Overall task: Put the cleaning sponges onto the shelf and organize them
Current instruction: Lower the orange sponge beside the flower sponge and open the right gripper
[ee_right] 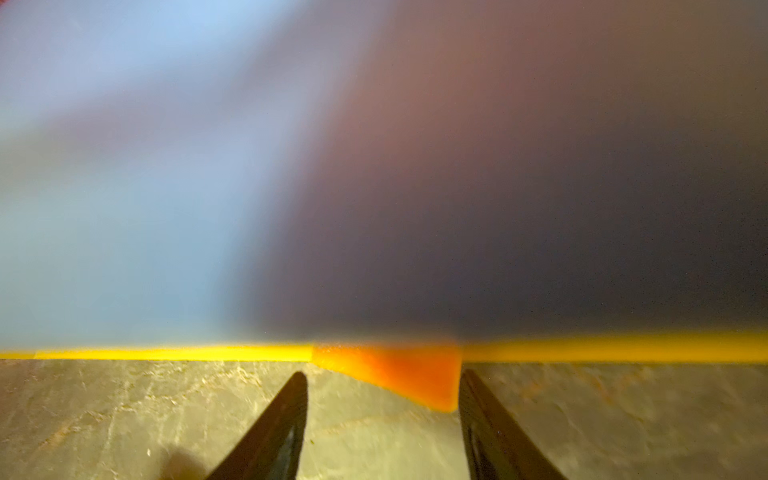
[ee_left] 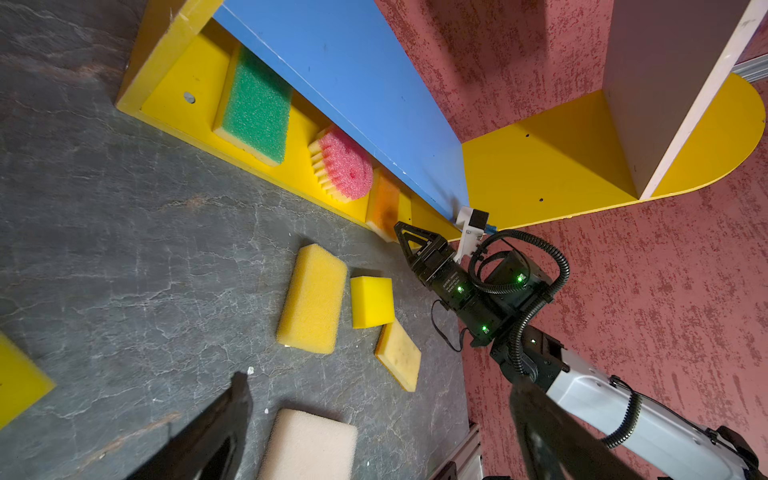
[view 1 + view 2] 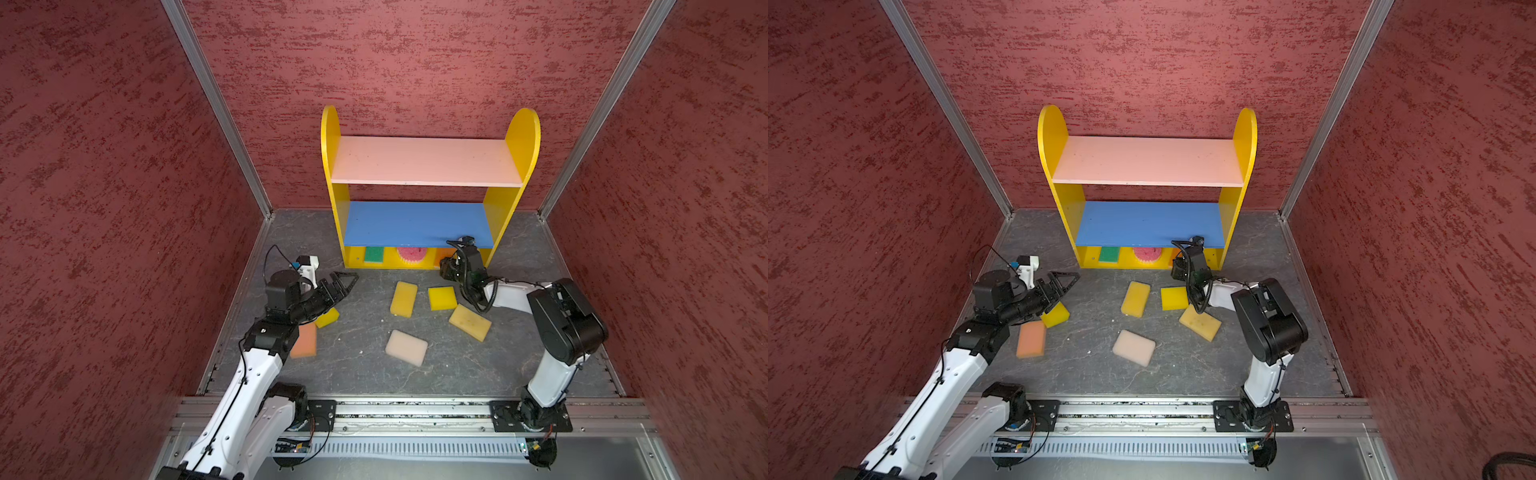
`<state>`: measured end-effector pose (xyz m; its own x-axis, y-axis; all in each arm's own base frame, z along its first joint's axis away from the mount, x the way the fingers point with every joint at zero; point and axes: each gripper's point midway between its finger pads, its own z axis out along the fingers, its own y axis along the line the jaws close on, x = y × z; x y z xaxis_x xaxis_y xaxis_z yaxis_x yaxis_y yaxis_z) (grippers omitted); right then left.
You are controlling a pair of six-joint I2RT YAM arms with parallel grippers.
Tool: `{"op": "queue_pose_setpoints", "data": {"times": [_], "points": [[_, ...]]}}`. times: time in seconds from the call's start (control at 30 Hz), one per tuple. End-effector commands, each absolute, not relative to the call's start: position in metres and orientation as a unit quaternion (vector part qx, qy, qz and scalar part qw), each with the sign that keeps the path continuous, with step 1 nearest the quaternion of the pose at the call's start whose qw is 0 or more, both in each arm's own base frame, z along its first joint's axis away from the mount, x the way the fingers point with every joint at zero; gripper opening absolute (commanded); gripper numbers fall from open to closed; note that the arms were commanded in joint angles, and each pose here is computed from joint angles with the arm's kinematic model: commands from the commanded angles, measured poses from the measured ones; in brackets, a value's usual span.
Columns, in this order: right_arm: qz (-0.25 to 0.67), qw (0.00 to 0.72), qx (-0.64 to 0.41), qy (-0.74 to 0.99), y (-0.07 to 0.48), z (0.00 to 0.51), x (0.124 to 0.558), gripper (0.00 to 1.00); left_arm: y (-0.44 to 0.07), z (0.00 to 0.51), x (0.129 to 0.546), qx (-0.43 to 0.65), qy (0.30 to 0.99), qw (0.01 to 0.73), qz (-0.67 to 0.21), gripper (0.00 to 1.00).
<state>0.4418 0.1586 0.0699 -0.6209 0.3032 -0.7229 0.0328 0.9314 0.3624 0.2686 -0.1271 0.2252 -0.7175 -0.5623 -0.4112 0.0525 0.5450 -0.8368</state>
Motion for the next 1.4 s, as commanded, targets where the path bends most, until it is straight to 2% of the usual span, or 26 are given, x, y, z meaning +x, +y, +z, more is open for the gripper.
{"op": "queue_pose_setpoints", "data": {"times": [0.0, 0.17, 0.23, 0.3, 0.4, 0.73, 1.37], "points": [[0.144, 0.417, 0.11, 0.891, 0.144, 0.072, 0.429, 0.65, -0.128, 0.238, 0.269, -0.146, 0.801, 0.355, -0.459, 0.96], [0.184, 0.43, 0.122, 0.875, 0.146, 0.092, 0.414, 0.66, -0.127, 0.24, 0.264, -0.144, 0.801, 0.358, -0.457, 0.97], [0.216, 0.431, 0.13, 0.866, 0.15, 0.095, 0.406, 0.61, -0.125, 0.241, 0.264, -0.145, 0.801, 0.362, -0.454, 0.97], [0.232, 0.42, 0.13, 0.868, 0.155, 0.091, 0.402, 0.45, -0.124, 0.24, 0.263, -0.146, 0.8, 0.363, -0.454, 0.97], [0.243, 0.4, 0.124, 0.875, 0.163, 0.081, 0.402, 0.01, -0.126, 0.239, 0.264, -0.147, 0.799, 0.359, -0.459, 0.97], [0.291, 0.381, 0.138, 0.867, 0.181, 0.066, 0.415, 0.0, -0.124, 0.235, 0.261, -0.148, 0.803, 0.358, -0.454, 0.97], [0.29, 0.396, 0.162, 0.856, 0.178, 0.036, 0.438, 0.0, -0.123, 0.228, 0.269, -0.15, 0.807, 0.354, -0.448, 0.97]]}}
